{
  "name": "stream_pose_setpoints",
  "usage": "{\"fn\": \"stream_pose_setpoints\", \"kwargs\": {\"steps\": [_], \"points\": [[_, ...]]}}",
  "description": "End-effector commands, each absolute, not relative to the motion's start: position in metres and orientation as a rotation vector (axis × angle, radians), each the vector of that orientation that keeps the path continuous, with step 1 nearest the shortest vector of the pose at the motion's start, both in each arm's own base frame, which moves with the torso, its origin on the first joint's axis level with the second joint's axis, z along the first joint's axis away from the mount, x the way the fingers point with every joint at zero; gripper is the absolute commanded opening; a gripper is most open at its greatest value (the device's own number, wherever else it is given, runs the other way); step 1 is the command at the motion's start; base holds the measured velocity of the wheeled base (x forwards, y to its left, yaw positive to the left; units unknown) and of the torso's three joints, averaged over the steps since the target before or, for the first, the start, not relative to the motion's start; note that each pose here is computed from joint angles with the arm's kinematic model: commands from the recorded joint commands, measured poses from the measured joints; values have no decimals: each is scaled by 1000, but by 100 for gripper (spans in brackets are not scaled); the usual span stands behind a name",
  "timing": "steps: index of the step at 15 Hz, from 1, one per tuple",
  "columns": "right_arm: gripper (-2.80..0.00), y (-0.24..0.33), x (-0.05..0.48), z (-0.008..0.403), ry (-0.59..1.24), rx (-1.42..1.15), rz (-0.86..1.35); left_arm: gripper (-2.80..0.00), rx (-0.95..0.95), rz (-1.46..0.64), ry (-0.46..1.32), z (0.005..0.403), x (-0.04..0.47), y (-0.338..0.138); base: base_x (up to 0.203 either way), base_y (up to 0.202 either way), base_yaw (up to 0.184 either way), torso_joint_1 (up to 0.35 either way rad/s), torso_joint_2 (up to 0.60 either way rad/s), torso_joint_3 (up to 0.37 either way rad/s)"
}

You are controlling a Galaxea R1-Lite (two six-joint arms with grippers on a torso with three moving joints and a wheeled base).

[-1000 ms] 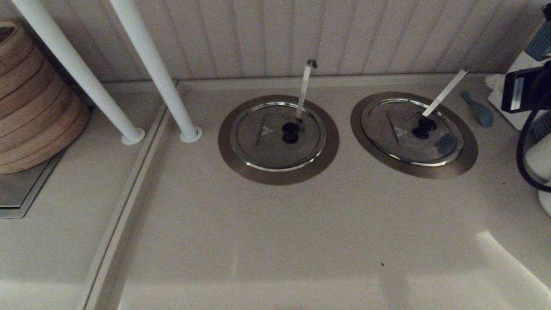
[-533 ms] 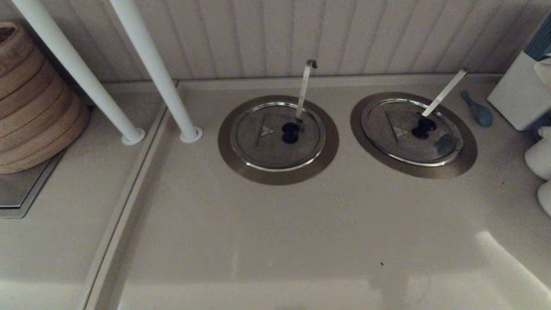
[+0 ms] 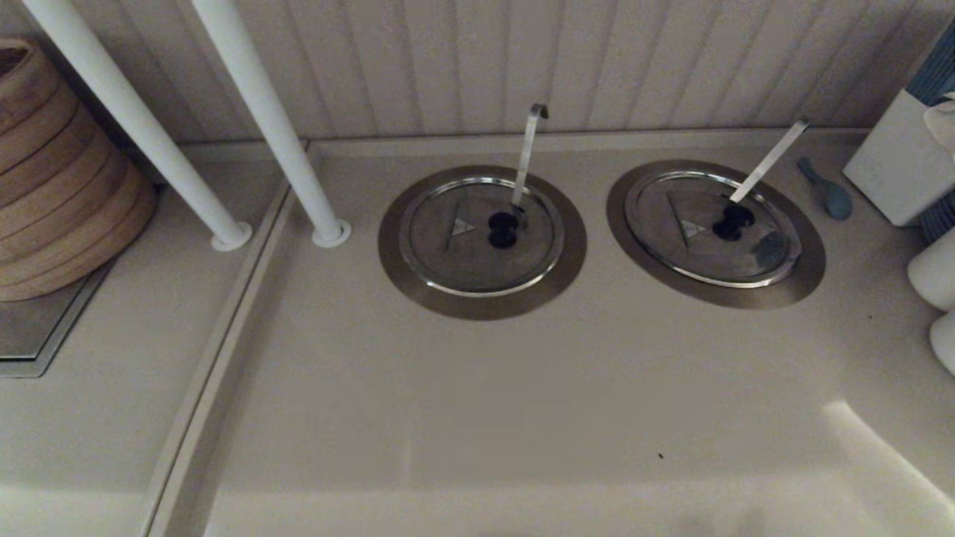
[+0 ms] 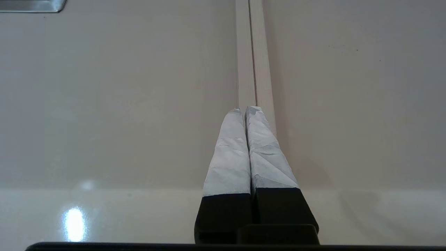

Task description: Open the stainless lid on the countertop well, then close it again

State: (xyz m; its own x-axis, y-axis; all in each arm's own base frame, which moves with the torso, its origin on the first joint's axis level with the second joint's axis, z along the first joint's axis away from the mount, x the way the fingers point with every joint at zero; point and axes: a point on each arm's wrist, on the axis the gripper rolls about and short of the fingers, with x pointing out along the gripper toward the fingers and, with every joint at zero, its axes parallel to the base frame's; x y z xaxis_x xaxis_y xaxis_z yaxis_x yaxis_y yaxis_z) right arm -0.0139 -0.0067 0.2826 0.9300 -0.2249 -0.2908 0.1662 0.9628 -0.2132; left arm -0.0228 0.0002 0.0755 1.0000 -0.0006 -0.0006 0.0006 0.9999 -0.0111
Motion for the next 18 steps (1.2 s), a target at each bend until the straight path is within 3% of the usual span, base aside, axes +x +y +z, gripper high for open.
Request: {"fn": "stream_pose_setpoints", "kwargs": {"steps": [1,9,13,18], "points": [[-280,-6,-57,265,206,-191,-244,-280,-12,0,2,76,-23,0,0,0,0,0,0,0],[-280,-1,-119,175,-16,-134,-69,-280,-12,0,2,76,-23,0,0,0,0,0,0,0],[-280,-1,-81,139,110,-104,-28,-280,-12,1,2,76,-23,0,0,0,0,0,0,0],[-280,-1,-35,86,122,-156,-60,-280,-12,0,2,76,-23,0,0,0,0,0,0,0]]}}
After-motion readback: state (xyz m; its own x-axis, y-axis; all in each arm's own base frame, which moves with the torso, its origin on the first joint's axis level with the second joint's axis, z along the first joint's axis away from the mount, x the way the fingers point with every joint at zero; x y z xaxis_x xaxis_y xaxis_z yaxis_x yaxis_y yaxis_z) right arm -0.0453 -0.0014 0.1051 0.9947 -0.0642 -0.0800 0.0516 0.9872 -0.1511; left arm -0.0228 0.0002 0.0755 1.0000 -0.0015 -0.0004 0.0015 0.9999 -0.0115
